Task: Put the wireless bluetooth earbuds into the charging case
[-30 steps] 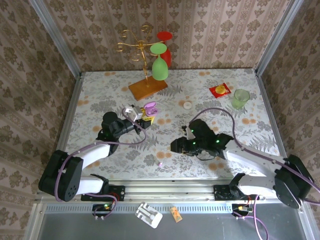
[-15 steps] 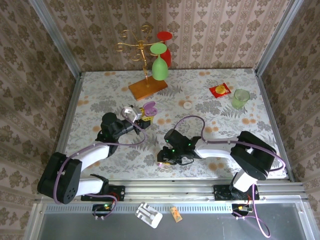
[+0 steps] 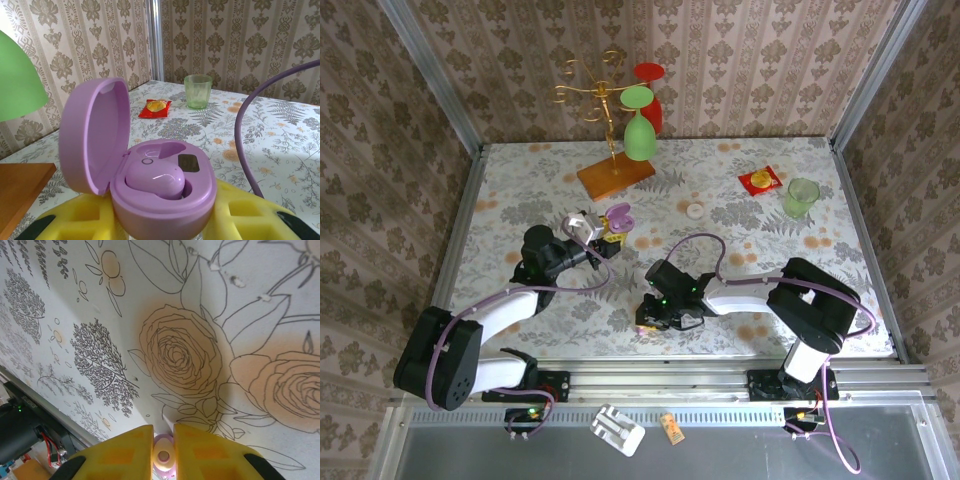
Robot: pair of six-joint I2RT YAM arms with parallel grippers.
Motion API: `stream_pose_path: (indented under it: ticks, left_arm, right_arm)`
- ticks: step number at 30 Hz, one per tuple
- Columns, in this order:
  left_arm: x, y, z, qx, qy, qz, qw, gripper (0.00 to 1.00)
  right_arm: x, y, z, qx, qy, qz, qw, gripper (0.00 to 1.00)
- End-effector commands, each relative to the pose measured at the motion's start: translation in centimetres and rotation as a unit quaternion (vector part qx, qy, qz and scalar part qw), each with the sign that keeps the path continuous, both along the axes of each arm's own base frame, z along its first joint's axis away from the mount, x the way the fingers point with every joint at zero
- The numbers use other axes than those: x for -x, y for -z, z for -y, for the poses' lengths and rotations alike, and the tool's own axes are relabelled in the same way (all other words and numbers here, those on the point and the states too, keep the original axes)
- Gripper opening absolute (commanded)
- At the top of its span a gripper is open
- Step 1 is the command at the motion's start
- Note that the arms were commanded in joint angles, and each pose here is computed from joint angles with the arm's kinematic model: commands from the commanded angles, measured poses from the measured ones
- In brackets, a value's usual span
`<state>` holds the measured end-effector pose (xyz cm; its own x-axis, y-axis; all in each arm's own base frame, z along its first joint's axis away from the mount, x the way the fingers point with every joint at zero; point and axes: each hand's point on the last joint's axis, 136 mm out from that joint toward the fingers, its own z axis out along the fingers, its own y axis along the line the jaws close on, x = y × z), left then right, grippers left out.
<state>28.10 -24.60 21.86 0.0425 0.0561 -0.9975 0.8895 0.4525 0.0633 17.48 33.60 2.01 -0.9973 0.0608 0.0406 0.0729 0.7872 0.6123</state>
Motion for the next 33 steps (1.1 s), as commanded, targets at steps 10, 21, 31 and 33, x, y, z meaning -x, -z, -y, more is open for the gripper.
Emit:
stream_pose_path:
  ticks: [10, 21, 31, 33]
  left_arm:
    - [0.0, -0.8, -0.2, 0.006, 0.000, 0.018, 1.000, 0.23]
    - [-0.2, -0.9, 0.0, 0.006, 0.002, 0.017, 1.000, 0.23]
    - [-0.2, -0.8, 0.0, 0.004, 0.005, 0.013, 1.000, 0.24]
    - [-0.2, -0.8, 0.1, 0.005, 0.007, 0.012, 1.000, 0.24]
  right_arm:
    - [-5.1, -2.8, 6.5, 0.028, 0.043, 0.059, 0.997, 0.16]
    - [-9.4, -0.9, 12.2, 0.056, 0.067, 0.047, 0.995, 0.16]
    - [-9.1, -0.1, 16.5, 0.131, 0.083, 0.058, 0.986, 0.25]
    - [-9.1, -0.4, 17.1, 0.144, 0.081, 0.064, 0.984, 0.27]
